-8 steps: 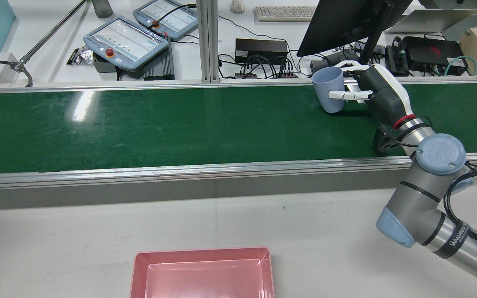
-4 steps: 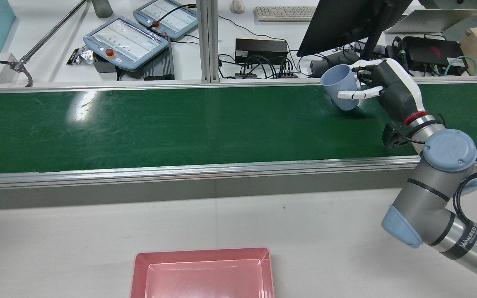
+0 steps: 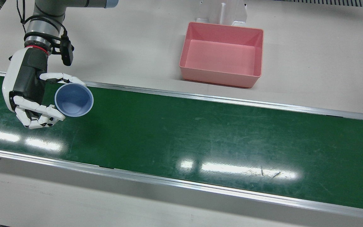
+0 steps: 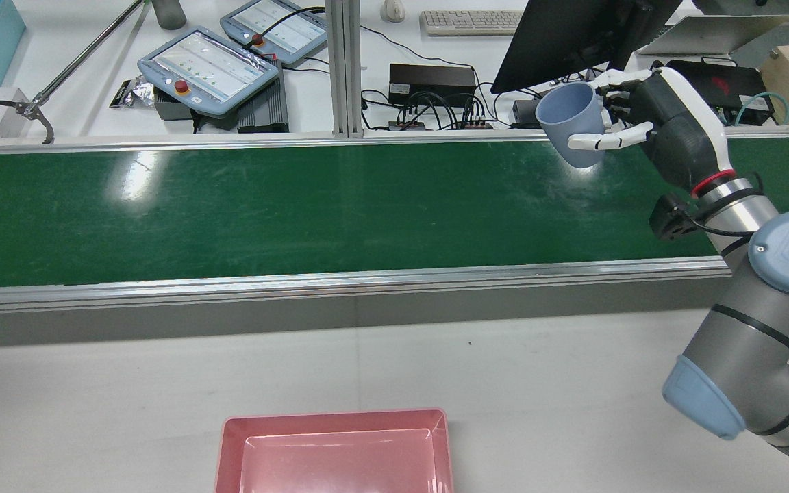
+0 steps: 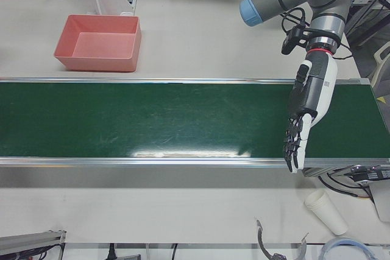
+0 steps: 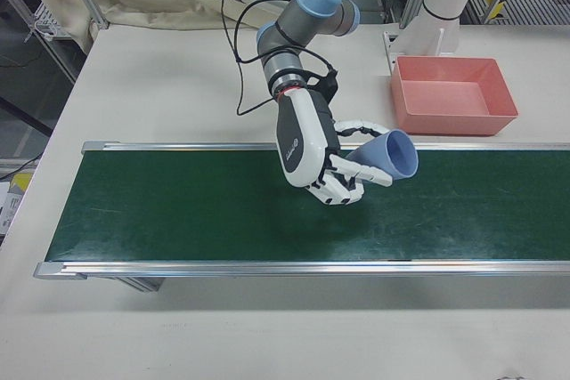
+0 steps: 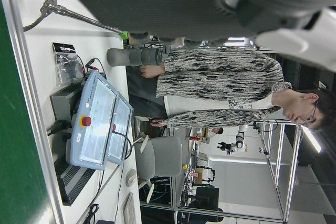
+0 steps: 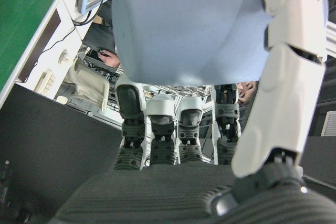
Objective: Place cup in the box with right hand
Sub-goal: 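Carry the cup toward the pink tray nearer the robot, then lower the cup into the pink tray and open the right hand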
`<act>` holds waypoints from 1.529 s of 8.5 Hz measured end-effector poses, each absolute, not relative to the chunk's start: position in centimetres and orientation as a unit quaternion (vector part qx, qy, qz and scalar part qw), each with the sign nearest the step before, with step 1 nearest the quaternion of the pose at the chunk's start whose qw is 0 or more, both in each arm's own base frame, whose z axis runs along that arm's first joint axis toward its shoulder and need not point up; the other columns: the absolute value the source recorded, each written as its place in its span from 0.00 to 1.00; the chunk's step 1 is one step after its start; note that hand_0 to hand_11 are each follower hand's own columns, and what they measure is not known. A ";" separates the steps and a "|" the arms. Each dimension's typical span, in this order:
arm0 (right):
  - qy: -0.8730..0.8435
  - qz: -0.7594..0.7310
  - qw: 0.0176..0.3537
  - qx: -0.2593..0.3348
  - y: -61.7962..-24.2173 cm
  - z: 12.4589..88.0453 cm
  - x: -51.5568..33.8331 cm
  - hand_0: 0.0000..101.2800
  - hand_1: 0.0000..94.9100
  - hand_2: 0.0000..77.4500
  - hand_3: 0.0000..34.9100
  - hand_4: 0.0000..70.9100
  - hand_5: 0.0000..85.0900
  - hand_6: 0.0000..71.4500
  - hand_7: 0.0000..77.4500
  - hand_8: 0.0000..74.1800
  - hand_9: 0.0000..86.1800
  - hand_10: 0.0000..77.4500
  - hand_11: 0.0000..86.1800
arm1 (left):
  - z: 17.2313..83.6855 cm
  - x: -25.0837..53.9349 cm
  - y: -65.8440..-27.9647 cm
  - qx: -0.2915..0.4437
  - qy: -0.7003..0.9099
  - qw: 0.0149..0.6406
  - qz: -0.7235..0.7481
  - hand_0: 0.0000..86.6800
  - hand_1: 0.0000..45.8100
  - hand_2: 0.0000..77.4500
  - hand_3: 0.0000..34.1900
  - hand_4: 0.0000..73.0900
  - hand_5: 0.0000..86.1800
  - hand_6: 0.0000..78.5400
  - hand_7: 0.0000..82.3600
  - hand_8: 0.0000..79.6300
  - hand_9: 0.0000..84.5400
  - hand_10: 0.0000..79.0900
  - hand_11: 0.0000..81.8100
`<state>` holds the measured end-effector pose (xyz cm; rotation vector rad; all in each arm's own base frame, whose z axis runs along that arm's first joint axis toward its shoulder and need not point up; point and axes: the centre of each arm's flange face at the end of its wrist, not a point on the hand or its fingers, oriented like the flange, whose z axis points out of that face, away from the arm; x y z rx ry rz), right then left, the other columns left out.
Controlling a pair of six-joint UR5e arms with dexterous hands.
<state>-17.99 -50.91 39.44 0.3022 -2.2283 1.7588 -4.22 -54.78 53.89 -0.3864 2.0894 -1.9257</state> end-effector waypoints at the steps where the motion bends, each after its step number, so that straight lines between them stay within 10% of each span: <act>1: -0.785 0.593 0.147 0.102 -49.4 37.5 -18.2 0.59 0.11 0.27 0.00 0.63 0.06 0.54 0.91 0.74 0.81 0.52 0.65 | 53.9 -4.2 -54.8 -0.134 0.722 0.137 -0.665 0.00 0.01 0.01 0.00 0.01 0.01 0.00 0.01 0.00 0.00 0.00 0.00; 13: -0.826 0.495 0.269 0.006 -25.0 27.1 -38.6 0.56 0.13 0.18 0.00 0.65 0.06 0.53 0.91 0.71 0.81 0.54 0.69 | 53.9 -4.3 -54.8 -0.133 0.722 0.136 -0.665 0.00 0.01 0.01 0.00 0.01 0.01 0.01 0.01 0.00 0.00 0.00 0.00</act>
